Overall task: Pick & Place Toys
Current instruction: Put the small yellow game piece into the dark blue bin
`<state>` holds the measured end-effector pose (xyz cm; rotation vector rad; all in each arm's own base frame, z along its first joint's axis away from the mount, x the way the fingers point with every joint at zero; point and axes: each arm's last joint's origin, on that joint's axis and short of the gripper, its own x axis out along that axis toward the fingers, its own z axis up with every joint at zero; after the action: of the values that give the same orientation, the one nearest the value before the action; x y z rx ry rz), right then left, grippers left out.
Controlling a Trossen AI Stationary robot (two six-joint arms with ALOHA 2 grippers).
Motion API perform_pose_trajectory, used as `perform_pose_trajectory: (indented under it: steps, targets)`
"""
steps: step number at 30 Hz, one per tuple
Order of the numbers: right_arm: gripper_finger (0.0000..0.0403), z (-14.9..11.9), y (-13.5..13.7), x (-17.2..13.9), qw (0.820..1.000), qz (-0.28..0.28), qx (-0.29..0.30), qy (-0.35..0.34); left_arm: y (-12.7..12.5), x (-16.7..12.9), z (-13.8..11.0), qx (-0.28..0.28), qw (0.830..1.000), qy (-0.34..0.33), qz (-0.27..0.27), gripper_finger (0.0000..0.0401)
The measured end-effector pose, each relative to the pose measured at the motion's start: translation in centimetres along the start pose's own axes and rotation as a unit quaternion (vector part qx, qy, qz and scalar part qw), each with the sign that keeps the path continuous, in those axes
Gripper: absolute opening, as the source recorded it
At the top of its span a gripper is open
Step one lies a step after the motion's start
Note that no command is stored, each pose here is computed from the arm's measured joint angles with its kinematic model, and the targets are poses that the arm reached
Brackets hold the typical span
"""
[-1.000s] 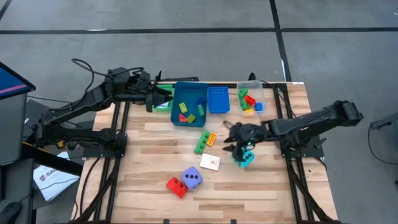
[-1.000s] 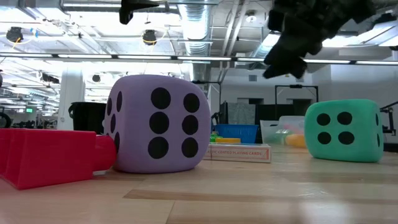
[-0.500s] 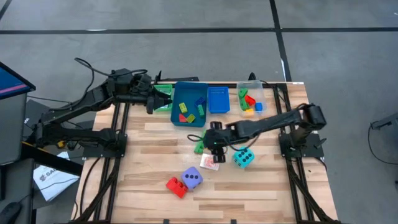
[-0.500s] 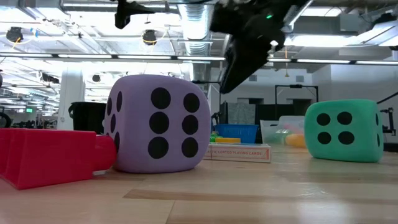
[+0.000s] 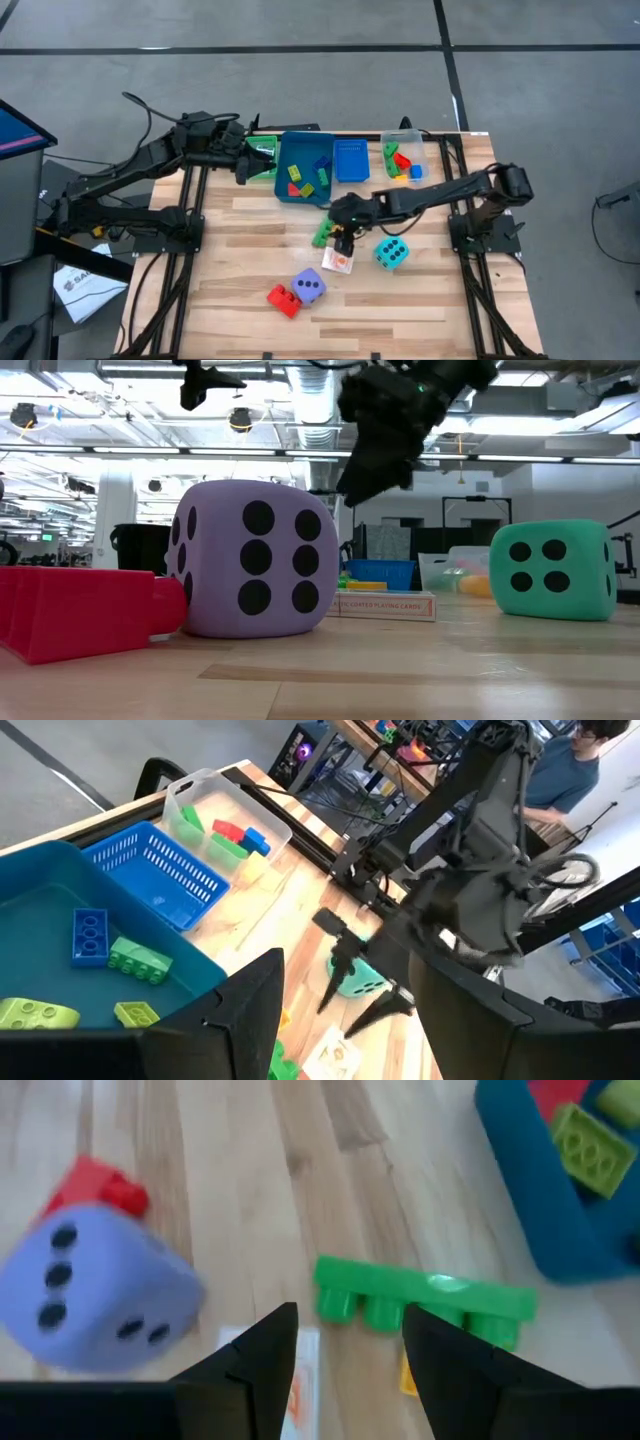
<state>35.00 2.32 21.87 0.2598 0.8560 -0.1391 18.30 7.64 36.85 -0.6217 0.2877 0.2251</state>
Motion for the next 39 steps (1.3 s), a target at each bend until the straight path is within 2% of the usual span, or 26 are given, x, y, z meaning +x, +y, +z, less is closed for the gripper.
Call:
perform_pose_trajectory:
  steps: [4,7,10,16,21,24,27,30,36,39]
  targets:
    - [0.0179,-2.3,-0.6,-0.2,0.995,0.002,0.091,-0.049,0.1,0.0,-0.1,-0.002,1.000,0.005,0.003,0.0208]
    - [0.0179,-4.0,-0.3,0.0,0.988,0.011,0.135,-0.073,0.1,0.0,-0.1,0.005,1.000,0.006,0.003,0.0208]
    - [0.0179,-5.5,-0.1,0.4,0.982,-0.006,0.172,-0.073,0.1,0.0,-0.1,0.013,1.000,0.006,0.003,0.0208]
    - [0.0179,-6.6,0.0,0.7,0.965,-0.067,0.240,-0.082,0.1,0.0,-0.1,0.013,1.000,0.006,0.003,0.0208]
    - [0.0179,-6.9,-0.1,0.3,0.933,-0.143,0.300,-0.142,0.1,0.0,-0.1,0.014,1.000,0.007,0.004,0.0208]
    - [0.0179,-6.9,0.7,0.4,0.926,-0.141,0.306,-0.168,0.1,0.0,-0.1,0.014,1.000,0.007,0.004,0.0208]
    - [0.0179,-7.3,2.4,0.8,0.940,-0.115,0.268,-0.176,0.1,0.0,-0.1,0.015,1.000,0.007,0.004,0.0208]
    - [0.0179,-8.2,3.9,1.8,0.946,-0.103,0.256,-0.169,0.1,0.0,-0.1,0.015,1.000,0.007,0.004,0.0208]
    - [0.0162,-9.6,5.4,4.8,0.925,-0.127,0.318,-0.167,0.1,0.0,-0.1,0.014,1.000,0.007,0.004,0.0208]
    - [0.0145,-10.1,5.7,6.5,0.921,-0.142,0.324,-0.162,0.1,0.0,-0.2,0.014,1.000,0.009,0.005,0.0208]
